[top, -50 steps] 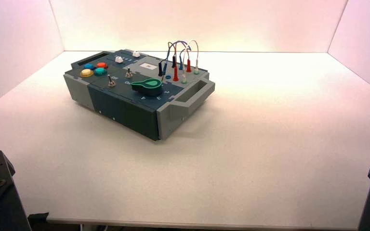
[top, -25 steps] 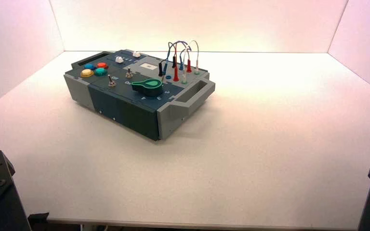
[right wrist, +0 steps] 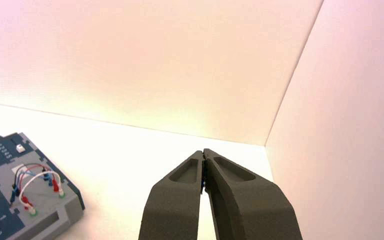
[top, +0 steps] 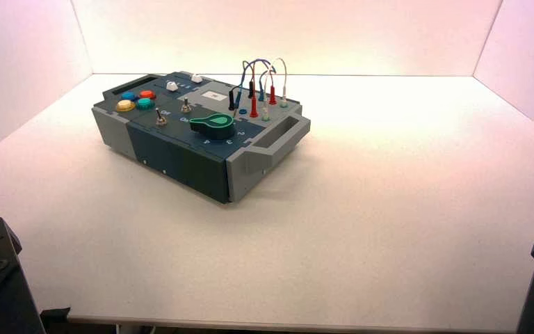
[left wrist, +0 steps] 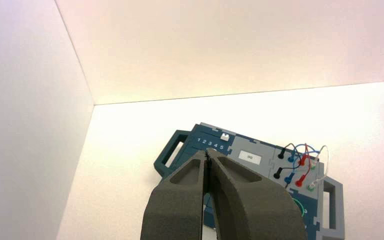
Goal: Return to the home position.
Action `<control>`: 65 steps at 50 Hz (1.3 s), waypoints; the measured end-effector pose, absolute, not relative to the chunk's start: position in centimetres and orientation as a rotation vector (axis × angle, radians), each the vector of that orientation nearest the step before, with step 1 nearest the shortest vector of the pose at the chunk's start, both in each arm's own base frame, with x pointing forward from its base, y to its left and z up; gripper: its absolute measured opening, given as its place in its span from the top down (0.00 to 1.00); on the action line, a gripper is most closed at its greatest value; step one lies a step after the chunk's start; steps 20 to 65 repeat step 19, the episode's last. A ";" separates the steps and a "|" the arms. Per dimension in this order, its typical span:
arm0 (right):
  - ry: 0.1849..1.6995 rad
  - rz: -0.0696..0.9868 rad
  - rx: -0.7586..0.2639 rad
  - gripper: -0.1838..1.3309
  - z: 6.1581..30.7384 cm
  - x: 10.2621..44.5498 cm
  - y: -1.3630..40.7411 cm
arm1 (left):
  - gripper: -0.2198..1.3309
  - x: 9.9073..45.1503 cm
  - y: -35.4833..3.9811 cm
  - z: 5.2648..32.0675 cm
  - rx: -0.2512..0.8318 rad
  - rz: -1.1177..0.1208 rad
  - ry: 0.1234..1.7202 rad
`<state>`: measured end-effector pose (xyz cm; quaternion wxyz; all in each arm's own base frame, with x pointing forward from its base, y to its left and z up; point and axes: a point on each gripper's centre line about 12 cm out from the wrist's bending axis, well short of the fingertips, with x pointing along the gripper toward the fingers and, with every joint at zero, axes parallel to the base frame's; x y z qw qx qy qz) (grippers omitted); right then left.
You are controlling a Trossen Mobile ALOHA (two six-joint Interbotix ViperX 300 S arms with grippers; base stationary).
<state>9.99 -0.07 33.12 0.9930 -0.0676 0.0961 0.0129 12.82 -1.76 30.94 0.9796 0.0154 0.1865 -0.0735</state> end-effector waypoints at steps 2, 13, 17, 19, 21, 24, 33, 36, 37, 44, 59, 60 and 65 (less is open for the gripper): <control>0.197 0.026 -0.135 0.97 32.9 10.0 -0.1 | 0.96 12.8 -1.7 30.9 0.031 -0.146 0.376; 0.222 0.027 -0.134 0.97 32.0 10.3 0.0 | 0.96 12.7 -1.6 30.9 0.030 -0.139 0.383; 0.221 0.030 -0.136 0.97 32.0 10.3 0.0 | 0.96 12.7 -1.6 30.8 0.028 -0.139 0.385; 0.221 0.030 -0.135 0.97 32.0 10.3 0.0 | 0.96 12.7 -1.6 30.8 0.030 -0.139 0.385; 0.221 0.030 -0.135 0.97 32.0 10.3 0.0 | 0.96 12.7 -1.6 30.8 0.030 -0.139 0.385; 0.221 0.030 -0.135 0.97 32.0 10.3 0.0 | 0.96 12.7 -1.6 30.8 0.030 -0.139 0.385; 0.221 0.030 -0.135 0.97 32.0 10.3 0.0 | 0.96 12.7 -1.6 30.8 0.030 -0.139 0.385; 0.221 0.030 -0.135 0.97 32.0 10.3 0.0 | 0.96 12.7 -1.6 30.8 0.030 -0.139 0.385; 0.221 0.030 -0.135 0.97 32.0 10.3 0.0 | 0.96 12.7 -1.6 30.8 0.030 -0.139 0.385; 0.221 0.030 -0.135 0.97 32.0 10.3 0.0 | 0.96 12.7 -1.6 30.8 0.030 -0.139 0.385; 0.221 0.030 -0.135 0.97 32.0 10.3 0.0 | 0.96 12.7 -1.6 30.8 0.030 -0.139 0.385; 0.221 0.030 -0.135 0.97 32.0 10.3 0.0 | 0.96 12.7 -1.6 30.8 0.030 -0.139 0.385; 0.221 0.030 -0.135 0.97 32.0 10.3 0.0 | 0.96 12.7 -1.6 30.8 0.030 -0.139 0.385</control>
